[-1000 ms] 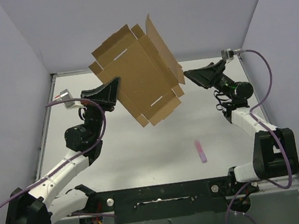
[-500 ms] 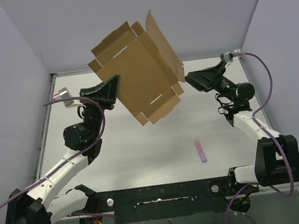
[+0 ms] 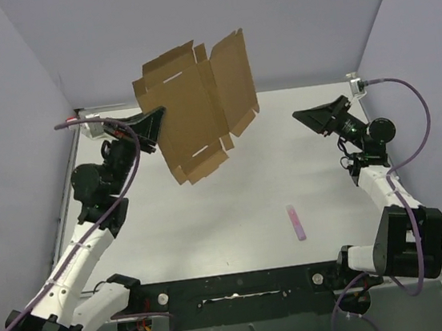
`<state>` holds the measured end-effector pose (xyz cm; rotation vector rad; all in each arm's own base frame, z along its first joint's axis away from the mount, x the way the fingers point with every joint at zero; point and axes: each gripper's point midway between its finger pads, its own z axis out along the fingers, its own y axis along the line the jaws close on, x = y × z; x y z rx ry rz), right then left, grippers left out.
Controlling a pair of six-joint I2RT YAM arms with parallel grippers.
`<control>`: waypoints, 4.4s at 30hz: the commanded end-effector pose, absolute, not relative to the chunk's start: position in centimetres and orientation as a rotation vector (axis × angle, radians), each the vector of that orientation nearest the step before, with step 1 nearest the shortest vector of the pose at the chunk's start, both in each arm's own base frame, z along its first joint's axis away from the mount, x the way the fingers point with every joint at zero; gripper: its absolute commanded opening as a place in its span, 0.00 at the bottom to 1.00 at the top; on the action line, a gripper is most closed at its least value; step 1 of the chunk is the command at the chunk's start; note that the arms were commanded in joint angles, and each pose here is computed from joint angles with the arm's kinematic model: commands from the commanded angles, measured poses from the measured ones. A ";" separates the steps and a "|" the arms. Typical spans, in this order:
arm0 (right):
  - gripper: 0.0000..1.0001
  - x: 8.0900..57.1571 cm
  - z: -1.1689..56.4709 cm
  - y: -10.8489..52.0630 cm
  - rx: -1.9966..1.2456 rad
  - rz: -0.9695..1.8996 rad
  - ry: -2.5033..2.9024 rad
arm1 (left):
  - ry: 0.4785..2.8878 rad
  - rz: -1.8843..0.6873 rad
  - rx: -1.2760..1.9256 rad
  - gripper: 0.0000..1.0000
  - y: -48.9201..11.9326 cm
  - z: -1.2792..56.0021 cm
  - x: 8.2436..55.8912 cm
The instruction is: Fold the paper box
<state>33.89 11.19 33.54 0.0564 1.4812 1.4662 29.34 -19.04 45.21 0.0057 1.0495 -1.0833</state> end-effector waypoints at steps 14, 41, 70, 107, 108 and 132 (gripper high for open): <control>0.98 32.5 31.3 17.1 -0.755 1.267 1.275 | 0.940 -0.837 0.837 0.00 -21.7 52.1 23.1; 0.86 28.2 44.0 15.7 -0.713 1.173 0.990 | 0.690 -1.024 0.592 0.00 -20.3 60.4 21.1; 0.00 29.9 30.3 18.5 -1.126 0.840 1.573 | 1.274 -0.647 0.464 0.77 -13.7 44.1 23.8; 0.00 25.2 31.0 20.3 -1.560 0.593 1.548 | 1.302 -0.907 1.090 0.33 -26.1 37.6 27.6; 0.00 25.1 31.0 20.4 -1.562 0.600 1.546 | 1.306 -0.910 1.090 0.33 -26.1 37.4 27.6; 0.45 24.8 32.8 20.3 -1.380 1.022 1.430 | 1.272 -1.040 0.967 0.00 -24.0 38.6 27.6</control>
